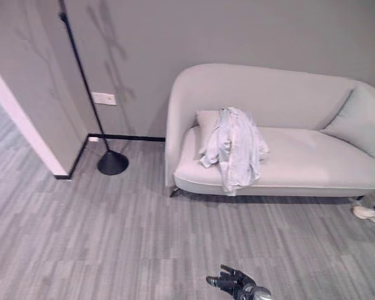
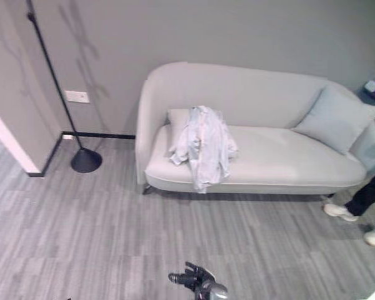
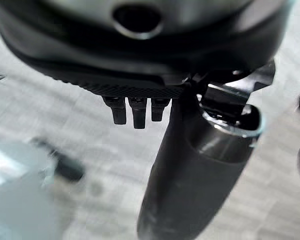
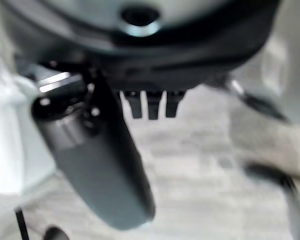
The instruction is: Hang the clothes on the sofa on the clothes rack.
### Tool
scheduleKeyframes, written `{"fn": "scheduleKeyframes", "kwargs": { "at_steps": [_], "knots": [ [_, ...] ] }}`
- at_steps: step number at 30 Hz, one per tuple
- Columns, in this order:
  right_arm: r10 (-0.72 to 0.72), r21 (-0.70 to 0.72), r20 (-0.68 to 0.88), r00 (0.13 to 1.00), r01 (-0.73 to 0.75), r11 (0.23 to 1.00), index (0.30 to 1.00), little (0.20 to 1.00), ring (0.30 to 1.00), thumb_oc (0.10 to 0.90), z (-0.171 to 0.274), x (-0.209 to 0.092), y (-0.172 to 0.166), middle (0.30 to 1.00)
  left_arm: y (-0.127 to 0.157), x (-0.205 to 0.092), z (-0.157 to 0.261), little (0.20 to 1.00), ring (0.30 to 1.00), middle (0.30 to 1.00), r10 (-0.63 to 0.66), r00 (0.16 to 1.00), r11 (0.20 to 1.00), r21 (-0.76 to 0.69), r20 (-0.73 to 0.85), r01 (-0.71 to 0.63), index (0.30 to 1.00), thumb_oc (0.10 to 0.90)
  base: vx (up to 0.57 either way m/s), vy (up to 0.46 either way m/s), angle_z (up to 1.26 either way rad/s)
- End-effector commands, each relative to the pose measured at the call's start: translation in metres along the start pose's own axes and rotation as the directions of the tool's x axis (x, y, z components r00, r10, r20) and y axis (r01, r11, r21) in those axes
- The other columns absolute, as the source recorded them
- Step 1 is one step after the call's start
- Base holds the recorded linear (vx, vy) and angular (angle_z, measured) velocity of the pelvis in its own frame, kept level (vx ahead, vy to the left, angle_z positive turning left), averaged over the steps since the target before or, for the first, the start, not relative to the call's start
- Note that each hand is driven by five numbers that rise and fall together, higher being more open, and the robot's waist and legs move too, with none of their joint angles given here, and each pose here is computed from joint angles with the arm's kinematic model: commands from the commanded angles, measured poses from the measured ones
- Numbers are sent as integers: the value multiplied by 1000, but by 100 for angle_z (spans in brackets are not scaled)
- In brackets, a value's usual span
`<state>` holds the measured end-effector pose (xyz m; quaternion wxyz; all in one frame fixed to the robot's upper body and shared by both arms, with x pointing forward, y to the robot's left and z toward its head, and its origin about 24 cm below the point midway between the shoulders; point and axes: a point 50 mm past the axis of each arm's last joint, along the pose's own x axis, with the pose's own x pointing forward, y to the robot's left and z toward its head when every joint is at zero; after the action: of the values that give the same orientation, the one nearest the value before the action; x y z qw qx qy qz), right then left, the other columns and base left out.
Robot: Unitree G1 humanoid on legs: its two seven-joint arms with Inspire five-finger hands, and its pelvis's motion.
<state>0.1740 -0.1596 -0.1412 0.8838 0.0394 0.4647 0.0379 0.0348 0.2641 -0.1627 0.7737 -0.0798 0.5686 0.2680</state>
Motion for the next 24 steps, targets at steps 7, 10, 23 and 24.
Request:
{"fn": "scheduleKeyframes", "kwargs": {
  "at_steps": [7,10,23,24],
  "knots": [
    [141,-512,525,840,179,840,900,900,900,800,143,-26,24,900,-28,2,44,900,900,900,-27,984,985,-165,173,56,900,800,276,-312,-11],
    [169,-551,569,805,220,805,900,900,900,800,158,-35,22,900,-36,1,47,900,900,900,-61,974,985,-144,216,93,900,800,160,-89,-54],
    [301,-666,664,684,358,654,900,900,900,800,196,-51,64,900,1,-2,-5,900,900,900,73,997,958,-281,40,-59,900,800,181,22,-37],
    [289,-651,677,677,367,665,900,900,900,800,198,-50,66,900,0,-1,-1,900,900,900,68,996,968,-245,58,-52,900,800,285,95,-12]
  ]
}}
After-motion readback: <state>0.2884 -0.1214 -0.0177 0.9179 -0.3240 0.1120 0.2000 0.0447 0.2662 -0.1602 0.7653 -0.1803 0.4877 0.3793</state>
